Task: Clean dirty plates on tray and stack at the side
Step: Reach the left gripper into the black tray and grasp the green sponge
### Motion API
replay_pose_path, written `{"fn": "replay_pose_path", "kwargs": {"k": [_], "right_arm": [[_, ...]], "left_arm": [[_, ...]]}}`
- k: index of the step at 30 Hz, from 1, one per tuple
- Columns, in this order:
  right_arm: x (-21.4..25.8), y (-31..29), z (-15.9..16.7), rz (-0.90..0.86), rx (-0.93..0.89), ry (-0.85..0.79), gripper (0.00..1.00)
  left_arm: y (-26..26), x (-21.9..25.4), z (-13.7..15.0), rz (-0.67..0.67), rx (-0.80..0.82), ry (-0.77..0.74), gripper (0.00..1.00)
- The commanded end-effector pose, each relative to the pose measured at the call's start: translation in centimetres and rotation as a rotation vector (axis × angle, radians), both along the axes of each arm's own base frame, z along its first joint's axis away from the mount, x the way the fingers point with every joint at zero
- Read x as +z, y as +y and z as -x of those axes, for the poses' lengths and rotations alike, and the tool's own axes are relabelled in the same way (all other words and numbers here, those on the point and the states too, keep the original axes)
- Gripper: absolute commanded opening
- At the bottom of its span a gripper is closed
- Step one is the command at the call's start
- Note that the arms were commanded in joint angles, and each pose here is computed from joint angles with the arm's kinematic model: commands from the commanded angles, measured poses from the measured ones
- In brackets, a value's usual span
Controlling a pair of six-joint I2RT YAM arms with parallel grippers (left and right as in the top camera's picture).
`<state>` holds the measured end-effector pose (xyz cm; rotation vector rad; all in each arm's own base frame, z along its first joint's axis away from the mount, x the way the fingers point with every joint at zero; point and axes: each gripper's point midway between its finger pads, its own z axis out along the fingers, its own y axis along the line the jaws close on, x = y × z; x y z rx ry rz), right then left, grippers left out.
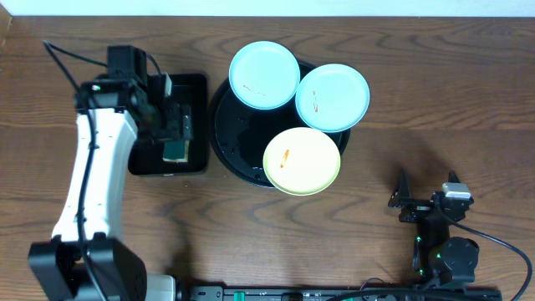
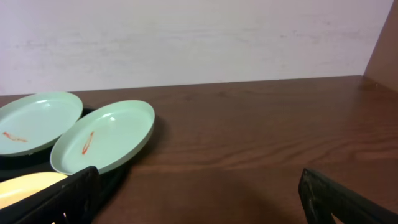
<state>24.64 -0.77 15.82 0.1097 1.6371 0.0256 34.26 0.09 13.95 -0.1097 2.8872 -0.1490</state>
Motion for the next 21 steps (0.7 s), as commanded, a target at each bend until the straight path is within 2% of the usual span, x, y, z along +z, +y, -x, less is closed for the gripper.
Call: {"fn": "replay_pose_path", "kwargs": {"k": [1, 12, 15, 20, 21], "right_arm": [[0.0, -0.5, 0.0, -0.011, -0.024, -0.002, 0.99], [0.0, -0.5, 0.0, -0.011, -0.024, -0.002, 0.99], [0.0, -0.5, 0.0, -0.011, -0.024, -0.002, 0.99], [0.0, -0.5, 0.0, -0.011, -0.024, -0.002, 0.99], [0.0, -0.5, 0.0, -0.011, -0.024, -0.002, 0.99]], "left_arm": [[0.7, -3.7, 0.7, -0.032, 0.014, 0.069, 0.89], [1.4, -12.3, -1.6, -0.067, 0.02, 0.121, 0.87], [1.5, -13.4, -1.7, -0.066, 0.019, 0.138, 0.71], [1.4, -14.5, -1.3, -0.065, 0.018, 0.172, 0.63], [1.4, -14.6, -1.2, -0.065, 0.018, 0.175, 0.52]]}}
